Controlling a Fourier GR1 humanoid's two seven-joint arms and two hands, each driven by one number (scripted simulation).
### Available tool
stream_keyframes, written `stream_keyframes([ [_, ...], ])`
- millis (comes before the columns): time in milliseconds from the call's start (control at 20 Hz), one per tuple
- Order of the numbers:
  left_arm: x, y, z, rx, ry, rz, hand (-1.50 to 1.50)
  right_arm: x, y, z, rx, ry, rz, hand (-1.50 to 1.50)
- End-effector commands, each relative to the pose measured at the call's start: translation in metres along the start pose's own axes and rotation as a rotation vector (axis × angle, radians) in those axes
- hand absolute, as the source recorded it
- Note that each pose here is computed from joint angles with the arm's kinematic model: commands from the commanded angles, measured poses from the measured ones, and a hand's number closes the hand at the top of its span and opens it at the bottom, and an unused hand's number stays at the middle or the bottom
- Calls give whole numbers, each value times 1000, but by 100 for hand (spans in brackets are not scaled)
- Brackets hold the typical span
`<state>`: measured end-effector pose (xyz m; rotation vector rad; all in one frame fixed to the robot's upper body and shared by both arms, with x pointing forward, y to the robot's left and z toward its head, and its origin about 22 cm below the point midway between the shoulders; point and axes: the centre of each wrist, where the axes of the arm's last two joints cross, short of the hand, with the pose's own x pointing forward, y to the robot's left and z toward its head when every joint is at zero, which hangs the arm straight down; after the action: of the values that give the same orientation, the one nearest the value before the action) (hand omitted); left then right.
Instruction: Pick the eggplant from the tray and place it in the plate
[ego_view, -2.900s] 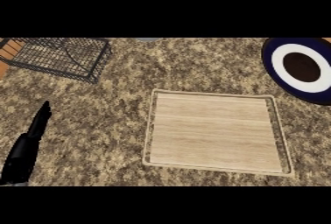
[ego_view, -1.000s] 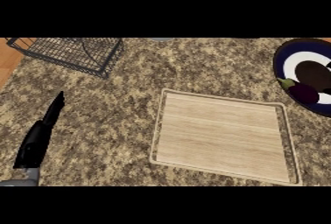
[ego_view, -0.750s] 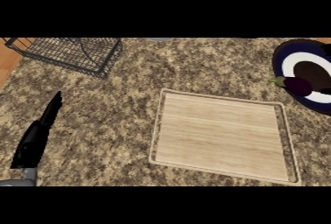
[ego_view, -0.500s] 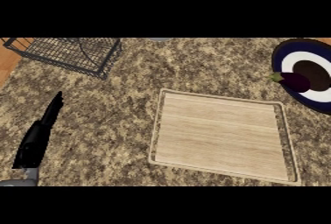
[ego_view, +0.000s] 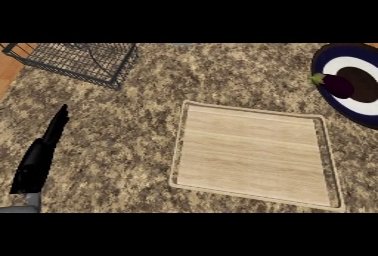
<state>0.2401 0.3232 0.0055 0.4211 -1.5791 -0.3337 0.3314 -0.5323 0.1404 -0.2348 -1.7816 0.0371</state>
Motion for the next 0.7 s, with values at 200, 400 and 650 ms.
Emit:
stream_keyframes([
  [200,4,2,-3,1,-14,12,0,3,-23,18,-10,-114,-155,-150],
  [400,4,5,-1,15,-14,9,0,4,-31,24,-9,-129,-119,-150],
  [650,-1,-4,4,4,-2,19,0,9,-41,32,-13,-112,-121,-150],
])
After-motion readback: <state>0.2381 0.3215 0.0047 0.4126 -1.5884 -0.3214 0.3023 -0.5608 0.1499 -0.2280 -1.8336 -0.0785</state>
